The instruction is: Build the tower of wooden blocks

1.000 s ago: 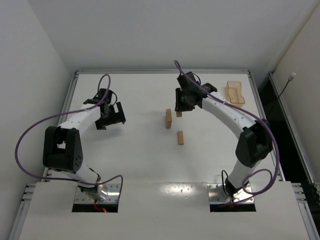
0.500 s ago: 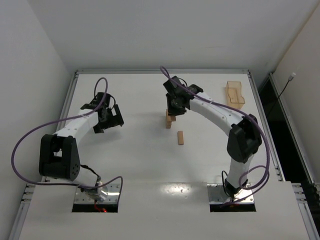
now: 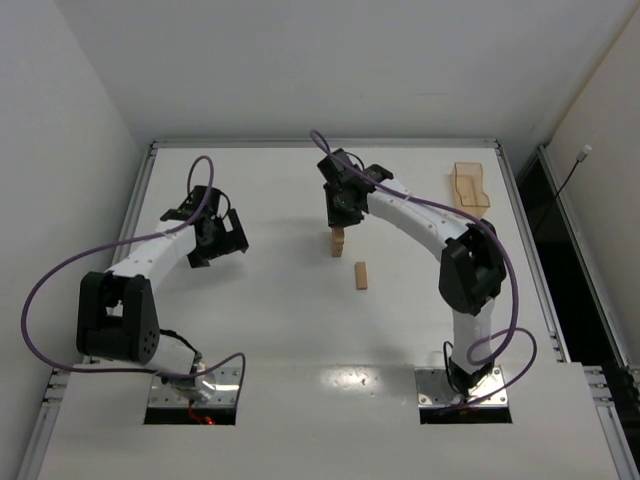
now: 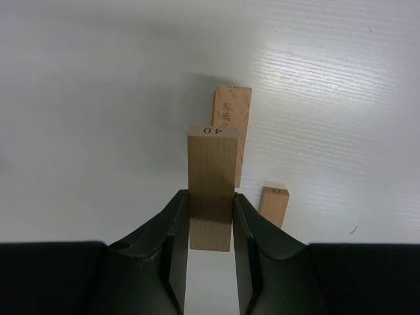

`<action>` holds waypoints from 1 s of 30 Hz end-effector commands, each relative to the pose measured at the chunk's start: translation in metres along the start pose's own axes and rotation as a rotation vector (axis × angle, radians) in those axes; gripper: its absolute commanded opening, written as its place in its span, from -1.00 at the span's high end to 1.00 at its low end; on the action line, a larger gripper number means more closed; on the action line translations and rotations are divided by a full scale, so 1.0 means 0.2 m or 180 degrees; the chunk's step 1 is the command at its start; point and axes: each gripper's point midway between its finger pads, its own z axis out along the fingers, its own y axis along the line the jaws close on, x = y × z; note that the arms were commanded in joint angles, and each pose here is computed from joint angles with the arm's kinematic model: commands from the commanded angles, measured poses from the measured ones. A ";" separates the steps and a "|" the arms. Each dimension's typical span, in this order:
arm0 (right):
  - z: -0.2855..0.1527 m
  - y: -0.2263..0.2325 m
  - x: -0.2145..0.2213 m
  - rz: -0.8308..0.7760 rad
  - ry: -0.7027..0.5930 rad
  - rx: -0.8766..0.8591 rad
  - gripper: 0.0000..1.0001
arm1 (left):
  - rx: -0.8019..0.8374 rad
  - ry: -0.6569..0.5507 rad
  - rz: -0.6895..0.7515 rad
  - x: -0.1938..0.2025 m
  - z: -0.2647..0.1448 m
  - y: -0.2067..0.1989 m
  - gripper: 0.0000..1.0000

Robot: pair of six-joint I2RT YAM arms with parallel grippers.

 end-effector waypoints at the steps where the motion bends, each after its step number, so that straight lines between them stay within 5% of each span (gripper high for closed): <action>1: 0.01 0.03 -0.07 -0.0002 -0.0081 -0.0086 1.00 | 0.0101 -0.0152 -0.0087 -0.11 -0.02 -0.05 -1.00; 30: 0.12 0.02 -0.08 0.0090 0.0020 -0.0176 1.00 | 0.0124 -0.0073 -0.0081 -0.11 0.01 -0.07 -1.00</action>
